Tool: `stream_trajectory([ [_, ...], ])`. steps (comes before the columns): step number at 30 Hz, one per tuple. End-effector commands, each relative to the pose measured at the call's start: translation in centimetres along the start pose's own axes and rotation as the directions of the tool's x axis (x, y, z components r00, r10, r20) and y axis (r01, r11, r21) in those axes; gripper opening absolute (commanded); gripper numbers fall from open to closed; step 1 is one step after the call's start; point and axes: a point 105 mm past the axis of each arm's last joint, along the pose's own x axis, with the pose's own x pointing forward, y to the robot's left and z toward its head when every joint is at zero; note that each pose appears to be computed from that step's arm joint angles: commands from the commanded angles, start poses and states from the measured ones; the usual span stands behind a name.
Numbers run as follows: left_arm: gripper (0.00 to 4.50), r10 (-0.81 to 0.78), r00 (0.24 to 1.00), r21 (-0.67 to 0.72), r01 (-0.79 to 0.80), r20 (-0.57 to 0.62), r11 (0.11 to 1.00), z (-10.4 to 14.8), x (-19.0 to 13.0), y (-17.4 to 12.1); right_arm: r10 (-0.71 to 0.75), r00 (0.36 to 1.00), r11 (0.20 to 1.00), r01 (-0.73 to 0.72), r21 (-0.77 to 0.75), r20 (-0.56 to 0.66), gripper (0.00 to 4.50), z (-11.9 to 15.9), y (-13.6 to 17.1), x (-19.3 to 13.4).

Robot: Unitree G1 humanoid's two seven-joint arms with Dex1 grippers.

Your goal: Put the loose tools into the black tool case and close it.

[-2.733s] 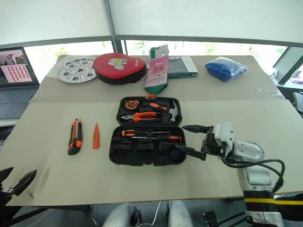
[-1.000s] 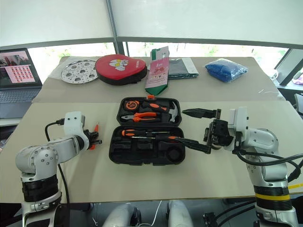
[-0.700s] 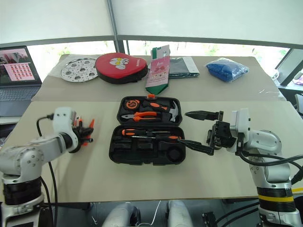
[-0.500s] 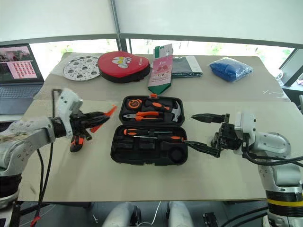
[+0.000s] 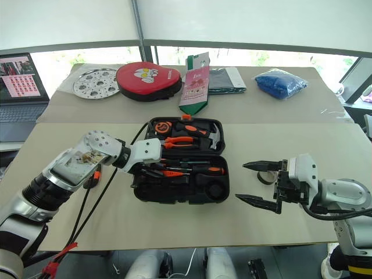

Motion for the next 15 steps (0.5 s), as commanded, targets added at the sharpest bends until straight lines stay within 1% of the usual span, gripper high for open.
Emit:
stream_trajectory([
  [1, 0.43, 0.030, 1.000, 0.048, -0.029, -0.008, 0.998, 0.9, 0.1, 0.7, -0.007, 1.000, 0.998, 0.008, -0.058, 0.022, 4.50, 1.8, -0.2, 0.2],
  [4, 0.43, 0.002, 1.000, 0.058, 0.000, -0.024, 0.998, 0.7, 0.3, 0.4, 0.004, 0.999, 0.998, -0.002, -0.062, 0.034, 4.50, 2.5, -0.2, 0.8],
  [7, 0.43, -0.011, 0.995, 0.070, 0.018, -0.099, 0.997, -0.3, 0.3, 0.3, 0.020, 0.999, 0.998, -0.018, -0.062, 0.029, 4.50, 2.9, -0.3, 1.2],
  [9, 0.43, 0.001, 0.992, 0.068, 0.008, -0.125, 0.998, -0.8, 0.3, 0.5, 0.031, 0.999, 0.998, -0.030, -0.059, 0.025, 4.50, 3.0, -0.3, 1.6],
  [15, 0.43, -0.025, 0.994, 0.002, 0.025, -0.103, 1.000, -0.4, 1.3, 0.2, 0.046, 0.998, 0.997, -0.044, -0.062, 0.034, 4.50, 3.5, -0.5, 2.5],
])
